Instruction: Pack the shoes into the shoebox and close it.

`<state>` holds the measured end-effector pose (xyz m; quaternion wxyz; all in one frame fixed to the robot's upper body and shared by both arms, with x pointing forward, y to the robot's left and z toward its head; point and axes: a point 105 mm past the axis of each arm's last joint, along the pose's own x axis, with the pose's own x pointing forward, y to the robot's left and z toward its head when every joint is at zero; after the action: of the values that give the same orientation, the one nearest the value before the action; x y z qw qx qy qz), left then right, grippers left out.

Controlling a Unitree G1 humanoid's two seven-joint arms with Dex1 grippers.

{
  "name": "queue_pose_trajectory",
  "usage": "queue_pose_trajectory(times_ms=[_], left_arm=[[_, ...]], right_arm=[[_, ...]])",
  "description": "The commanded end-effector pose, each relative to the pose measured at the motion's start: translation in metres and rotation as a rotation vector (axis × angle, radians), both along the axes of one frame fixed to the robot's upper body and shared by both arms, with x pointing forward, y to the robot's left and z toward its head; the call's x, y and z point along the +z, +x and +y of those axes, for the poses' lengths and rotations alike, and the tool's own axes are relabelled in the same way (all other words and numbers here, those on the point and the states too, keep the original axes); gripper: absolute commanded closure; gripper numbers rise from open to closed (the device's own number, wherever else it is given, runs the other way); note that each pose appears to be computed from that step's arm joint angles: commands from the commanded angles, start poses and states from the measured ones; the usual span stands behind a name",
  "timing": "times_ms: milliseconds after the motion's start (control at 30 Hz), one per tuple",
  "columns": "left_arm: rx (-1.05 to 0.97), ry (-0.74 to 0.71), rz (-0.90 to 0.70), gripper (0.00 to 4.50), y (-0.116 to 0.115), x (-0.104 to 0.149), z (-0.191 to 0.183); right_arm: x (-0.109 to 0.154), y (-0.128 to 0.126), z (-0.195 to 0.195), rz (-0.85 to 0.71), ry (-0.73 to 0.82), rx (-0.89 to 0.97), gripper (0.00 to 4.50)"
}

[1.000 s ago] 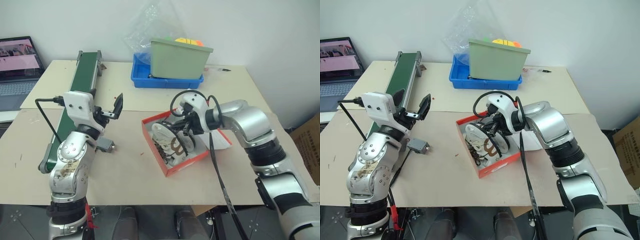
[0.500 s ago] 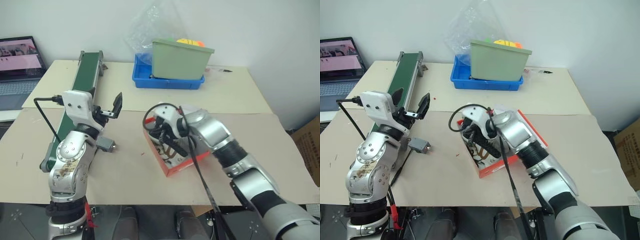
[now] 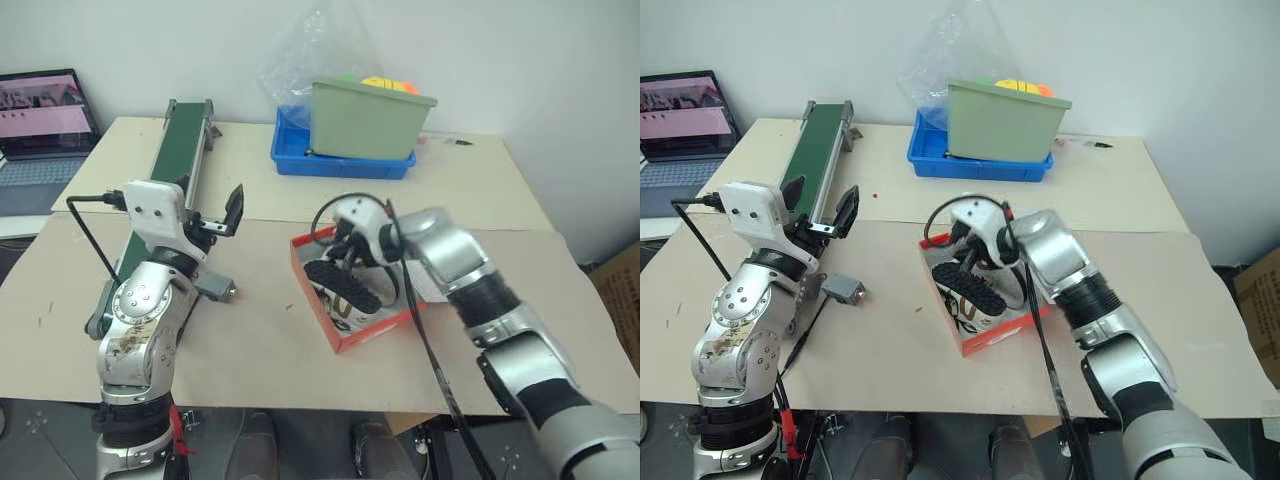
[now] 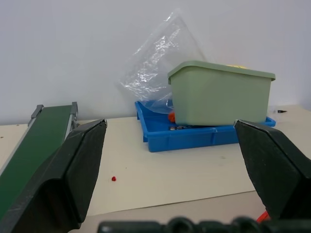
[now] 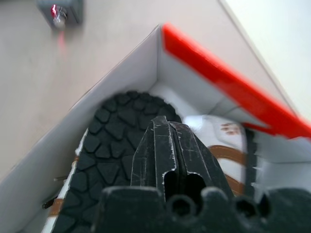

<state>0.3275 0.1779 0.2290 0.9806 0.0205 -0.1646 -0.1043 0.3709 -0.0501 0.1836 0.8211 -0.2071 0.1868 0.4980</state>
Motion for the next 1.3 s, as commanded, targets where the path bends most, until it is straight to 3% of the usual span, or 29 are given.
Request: queue_pose_trajectory(times_ms=[33,167,367,533,667,867,1100,1300], left_arm=[[-0.007,0.011,-0.066,0.00,-0.002,0.016,-0.001],[-0.030,0.014,-0.064,0.00,0.003,0.016,-0.004],[-0.103,0.020,-0.044,0.00,0.014,0.012,-0.015],[-0.244,0.035,-0.015,0.00,0.019,0.014,-0.032],[-0.437,0.135,0.048,0.00,0.008,0.009,-0.050],[-0.584,0.231,0.127,0.00,-0.007,0.005,-0.054],[-0.600,0.272,0.134,0.00,-0.007,0.014,-0.055],[-0.585,0.299,0.146,0.00,-0.011,0.017,-0.051]], right_arm=[[0.041,-0.016,-0.024,0.005,0.104,0.013,4.46],[0.033,-0.027,-0.070,0.095,0.136,-0.089,4.46],[0.062,-0.054,-0.122,0.168,0.361,-0.213,4.46],[0.007,-0.083,-0.166,0.234,0.286,-0.367,4.46],[-0.013,-0.114,-0.173,0.290,0.501,-0.320,4.46],[-0.082,-0.134,-0.208,0.405,0.463,-0.521,4.46],[-0.146,-0.110,-0.203,0.416,0.476,-0.639,4.46],[-0.155,-0.074,-0.204,0.370,0.548,-0.700,4.46]])
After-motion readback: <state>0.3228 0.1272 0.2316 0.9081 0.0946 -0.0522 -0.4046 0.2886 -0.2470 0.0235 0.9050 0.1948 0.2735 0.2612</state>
